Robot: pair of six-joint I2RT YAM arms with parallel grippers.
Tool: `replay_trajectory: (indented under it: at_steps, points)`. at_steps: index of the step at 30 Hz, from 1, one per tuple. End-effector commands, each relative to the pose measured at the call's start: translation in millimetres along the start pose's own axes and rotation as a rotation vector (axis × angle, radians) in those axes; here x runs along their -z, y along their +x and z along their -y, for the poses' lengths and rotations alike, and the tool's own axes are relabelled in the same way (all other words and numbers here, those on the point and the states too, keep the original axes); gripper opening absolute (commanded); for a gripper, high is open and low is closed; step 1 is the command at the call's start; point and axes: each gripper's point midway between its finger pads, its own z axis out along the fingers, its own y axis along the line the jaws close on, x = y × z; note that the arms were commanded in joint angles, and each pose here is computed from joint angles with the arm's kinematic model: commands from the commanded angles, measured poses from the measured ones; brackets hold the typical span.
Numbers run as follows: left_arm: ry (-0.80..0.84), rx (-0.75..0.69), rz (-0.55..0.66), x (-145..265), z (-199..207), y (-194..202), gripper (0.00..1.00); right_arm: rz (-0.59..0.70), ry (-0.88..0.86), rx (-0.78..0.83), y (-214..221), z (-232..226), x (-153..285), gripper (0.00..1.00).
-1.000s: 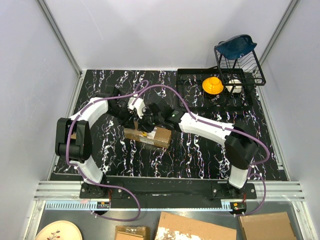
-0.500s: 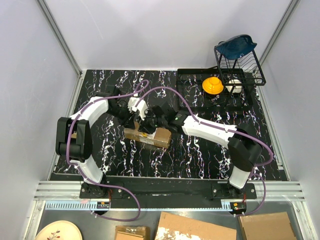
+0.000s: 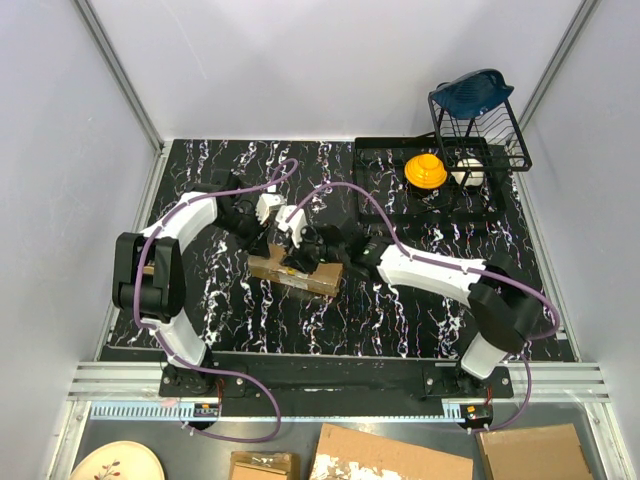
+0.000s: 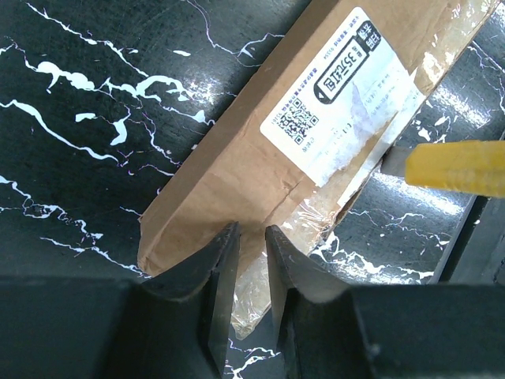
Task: Unpack the express box
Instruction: Cut the express box at the center of the board.
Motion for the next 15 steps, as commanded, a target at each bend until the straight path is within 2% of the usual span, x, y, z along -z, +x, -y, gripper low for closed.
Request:
replay_trajectory:
  at_steps: [1,7,15]
  points:
    - [-0.027,0.028,-0.146,-18.1,-15.5,39.8,0.28,-0.224,-0.035,-0.136,77.0,-29.0,22.9,0.00]
    - [-0.029,0.034,-0.150,-18.9,-17.2,39.3,0.27,-0.254,0.003,-0.145,92.7,-29.1,41.8,0.00]
    - [-0.024,0.039,-0.157,-23.3,-20.4,42.0,0.27,-0.245,0.024,-0.122,85.4,-22.6,45.2,0.00]
